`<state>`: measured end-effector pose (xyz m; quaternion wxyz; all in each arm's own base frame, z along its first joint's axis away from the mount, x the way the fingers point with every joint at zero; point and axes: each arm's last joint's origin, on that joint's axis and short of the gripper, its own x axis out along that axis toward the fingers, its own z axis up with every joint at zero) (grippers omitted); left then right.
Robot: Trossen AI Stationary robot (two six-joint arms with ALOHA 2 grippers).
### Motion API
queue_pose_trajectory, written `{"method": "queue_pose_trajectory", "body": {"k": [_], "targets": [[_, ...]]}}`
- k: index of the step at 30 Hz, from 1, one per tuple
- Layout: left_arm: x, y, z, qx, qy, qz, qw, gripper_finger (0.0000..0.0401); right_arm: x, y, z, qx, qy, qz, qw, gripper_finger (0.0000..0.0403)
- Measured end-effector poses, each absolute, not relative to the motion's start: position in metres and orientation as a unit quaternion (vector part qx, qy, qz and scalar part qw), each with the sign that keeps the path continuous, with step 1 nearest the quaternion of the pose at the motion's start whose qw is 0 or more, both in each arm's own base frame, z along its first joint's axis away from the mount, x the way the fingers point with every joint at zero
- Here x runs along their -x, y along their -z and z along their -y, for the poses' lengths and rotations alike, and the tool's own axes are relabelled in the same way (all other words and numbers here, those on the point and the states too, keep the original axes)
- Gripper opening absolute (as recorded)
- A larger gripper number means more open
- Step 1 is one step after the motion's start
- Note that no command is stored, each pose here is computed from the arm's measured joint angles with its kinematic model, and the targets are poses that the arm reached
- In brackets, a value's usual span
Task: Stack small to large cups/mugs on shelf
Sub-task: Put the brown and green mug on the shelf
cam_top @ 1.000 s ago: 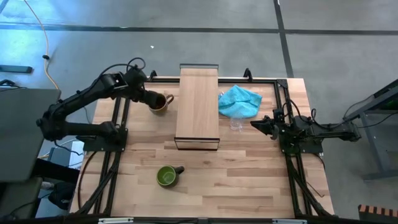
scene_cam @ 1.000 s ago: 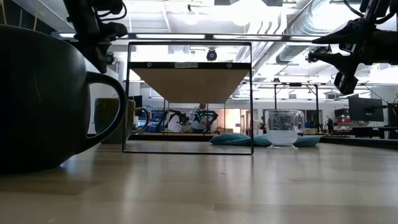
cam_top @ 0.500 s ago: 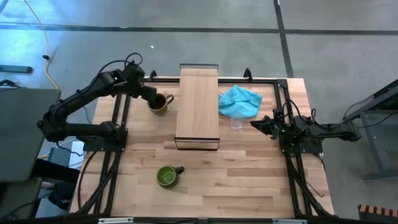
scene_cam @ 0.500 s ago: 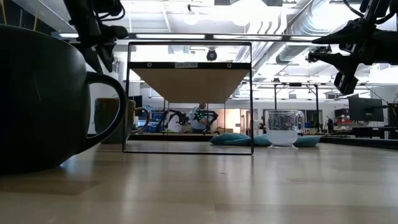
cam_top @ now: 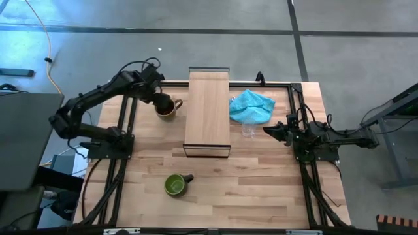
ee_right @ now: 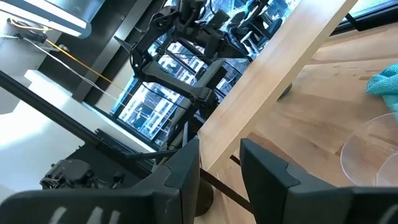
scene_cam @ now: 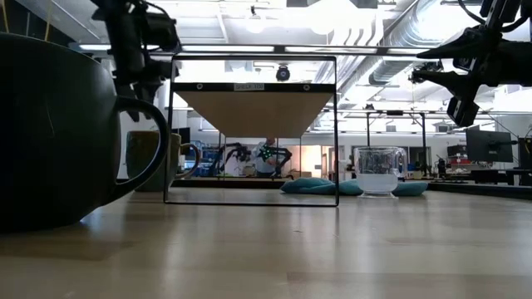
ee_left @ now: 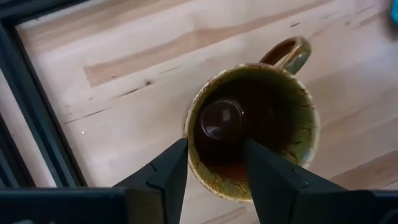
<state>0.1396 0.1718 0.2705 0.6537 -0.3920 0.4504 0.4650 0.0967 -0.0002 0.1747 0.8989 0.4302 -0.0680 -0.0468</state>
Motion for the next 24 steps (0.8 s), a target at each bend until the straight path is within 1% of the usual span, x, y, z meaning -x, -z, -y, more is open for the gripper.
{"method": "queue_pose_trajectory", "body": {"k": [24], "targets": [[-0.15, -0.249, -0.186, 0.369, -0.456, -0.505, 0.633, 0.0143, -0.097, -0.175, 0.0, -0.425, 0.047, 0.067, 0.901, 0.0106]]}}
